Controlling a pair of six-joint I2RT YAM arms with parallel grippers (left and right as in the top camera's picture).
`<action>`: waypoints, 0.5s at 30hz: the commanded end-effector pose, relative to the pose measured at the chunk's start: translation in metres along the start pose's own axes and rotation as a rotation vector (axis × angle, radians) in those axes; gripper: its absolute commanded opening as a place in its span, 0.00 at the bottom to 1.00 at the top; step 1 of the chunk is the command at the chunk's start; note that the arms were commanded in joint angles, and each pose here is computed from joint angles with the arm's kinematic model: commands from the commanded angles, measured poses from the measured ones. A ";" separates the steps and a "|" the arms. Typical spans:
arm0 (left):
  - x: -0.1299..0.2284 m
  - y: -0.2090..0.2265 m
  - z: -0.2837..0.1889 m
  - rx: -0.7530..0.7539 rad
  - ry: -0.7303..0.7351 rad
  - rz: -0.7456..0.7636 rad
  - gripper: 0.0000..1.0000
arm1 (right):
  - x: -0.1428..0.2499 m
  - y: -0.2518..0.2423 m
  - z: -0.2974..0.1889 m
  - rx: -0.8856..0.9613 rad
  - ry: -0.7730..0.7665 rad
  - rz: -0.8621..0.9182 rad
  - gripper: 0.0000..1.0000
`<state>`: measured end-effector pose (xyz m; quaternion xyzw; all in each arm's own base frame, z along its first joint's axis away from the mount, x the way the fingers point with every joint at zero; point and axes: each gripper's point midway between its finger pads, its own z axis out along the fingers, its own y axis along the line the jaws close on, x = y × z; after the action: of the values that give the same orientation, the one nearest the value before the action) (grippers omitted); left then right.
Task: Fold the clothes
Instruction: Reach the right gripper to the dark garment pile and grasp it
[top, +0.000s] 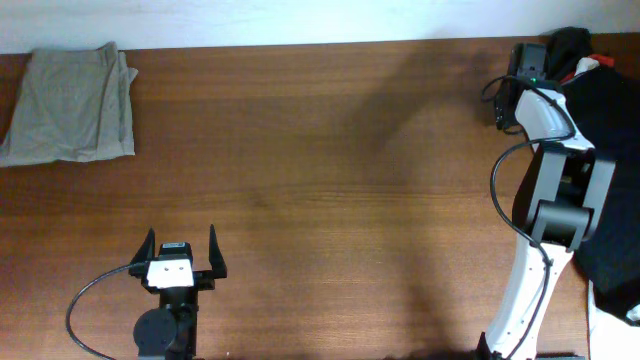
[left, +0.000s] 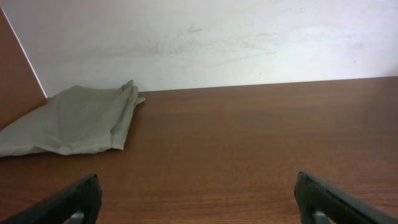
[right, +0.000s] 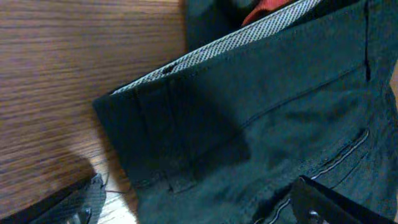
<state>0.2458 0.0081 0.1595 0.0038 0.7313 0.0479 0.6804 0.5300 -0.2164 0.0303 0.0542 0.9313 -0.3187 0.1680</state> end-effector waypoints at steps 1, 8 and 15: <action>0.001 0.000 0.000 0.000 -0.001 0.017 0.99 | 0.011 0.000 0.018 0.000 0.033 0.008 0.92; 0.001 0.000 0.000 0.000 -0.001 0.017 0.99 | 0.015 0.002 0.024 -0.061 0.036 0.021 0.72; 0.001 0.000 0.000 0.000 -0.001 0.017 0.99 | 0.016 -0.002 0.022 -0.046 0.049 0.096 0.04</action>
<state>0.2458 0.0081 0.1595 0.0038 0.7313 0.0479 0.6804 0.5222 -0.2265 0.0138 0.0847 0.9401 -0.2866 0.1642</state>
